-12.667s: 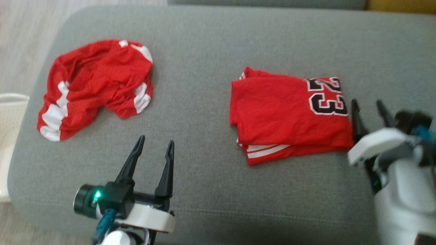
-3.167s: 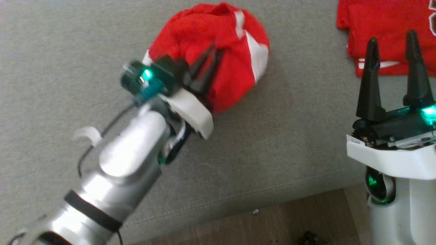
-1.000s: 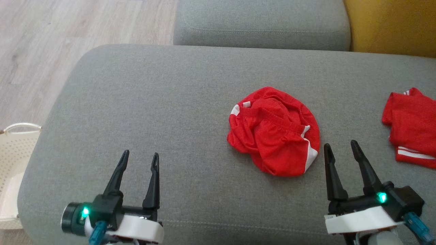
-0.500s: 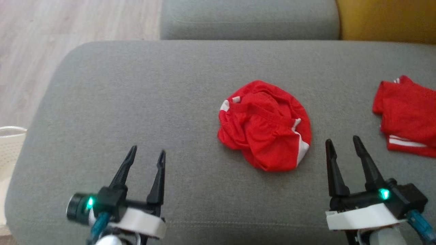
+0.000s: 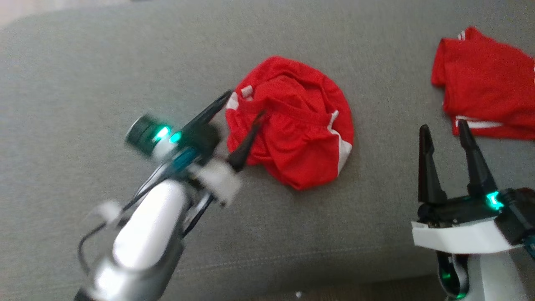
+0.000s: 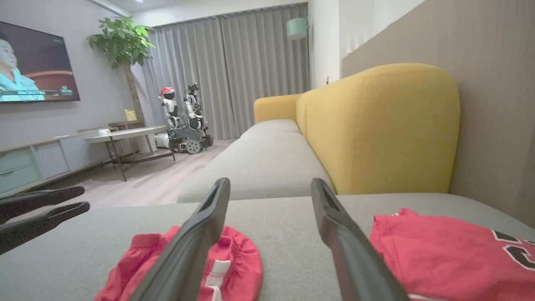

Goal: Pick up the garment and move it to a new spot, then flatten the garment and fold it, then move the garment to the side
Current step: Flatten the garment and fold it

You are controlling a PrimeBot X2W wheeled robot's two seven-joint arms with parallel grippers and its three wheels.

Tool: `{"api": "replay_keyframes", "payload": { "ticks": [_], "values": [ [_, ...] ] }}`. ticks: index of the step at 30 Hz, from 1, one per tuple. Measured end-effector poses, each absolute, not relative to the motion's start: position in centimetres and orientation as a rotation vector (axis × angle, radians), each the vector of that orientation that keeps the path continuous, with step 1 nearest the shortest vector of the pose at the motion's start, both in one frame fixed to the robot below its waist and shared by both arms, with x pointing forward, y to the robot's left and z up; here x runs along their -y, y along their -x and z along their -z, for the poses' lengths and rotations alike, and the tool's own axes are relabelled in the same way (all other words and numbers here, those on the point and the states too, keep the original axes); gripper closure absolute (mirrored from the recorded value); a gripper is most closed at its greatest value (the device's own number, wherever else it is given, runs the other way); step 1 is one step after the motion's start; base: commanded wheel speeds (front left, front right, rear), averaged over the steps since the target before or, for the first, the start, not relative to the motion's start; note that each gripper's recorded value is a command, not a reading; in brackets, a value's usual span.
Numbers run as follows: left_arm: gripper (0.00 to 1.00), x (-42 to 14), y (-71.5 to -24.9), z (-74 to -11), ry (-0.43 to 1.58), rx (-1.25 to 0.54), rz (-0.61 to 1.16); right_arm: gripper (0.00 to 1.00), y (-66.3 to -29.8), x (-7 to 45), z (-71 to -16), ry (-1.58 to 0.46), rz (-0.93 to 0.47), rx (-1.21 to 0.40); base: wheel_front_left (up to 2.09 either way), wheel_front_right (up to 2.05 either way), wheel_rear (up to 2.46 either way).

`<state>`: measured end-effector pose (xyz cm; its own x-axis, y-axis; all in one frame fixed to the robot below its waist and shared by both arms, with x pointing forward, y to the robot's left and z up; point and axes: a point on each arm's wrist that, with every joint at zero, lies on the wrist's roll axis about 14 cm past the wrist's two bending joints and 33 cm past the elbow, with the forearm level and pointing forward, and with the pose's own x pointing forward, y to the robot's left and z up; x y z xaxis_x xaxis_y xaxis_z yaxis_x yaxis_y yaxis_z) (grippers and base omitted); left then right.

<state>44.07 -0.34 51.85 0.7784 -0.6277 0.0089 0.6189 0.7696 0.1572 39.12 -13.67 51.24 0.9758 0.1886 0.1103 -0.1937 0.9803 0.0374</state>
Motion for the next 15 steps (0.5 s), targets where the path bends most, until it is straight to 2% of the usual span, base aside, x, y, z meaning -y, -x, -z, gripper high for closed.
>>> {"api": "replay_keyframes", "payload": {
  "ticks": [7,15],
  "values": [
    [0.0,9.8,-45.7,-51.2,-0.252,-0.019,0.973,0.0,-41.3,15.7,-49.7,-0.01,-0.137,0.074,0.0,0.0,0.0],
    [0.0,12.3,-46.5,-45.7,-0.376,-0.229,1.086,0.0,-42.0,17.3,-47.6,0.008,-0.094,0.018,0.0,0.0,0.0]
  ]
}}
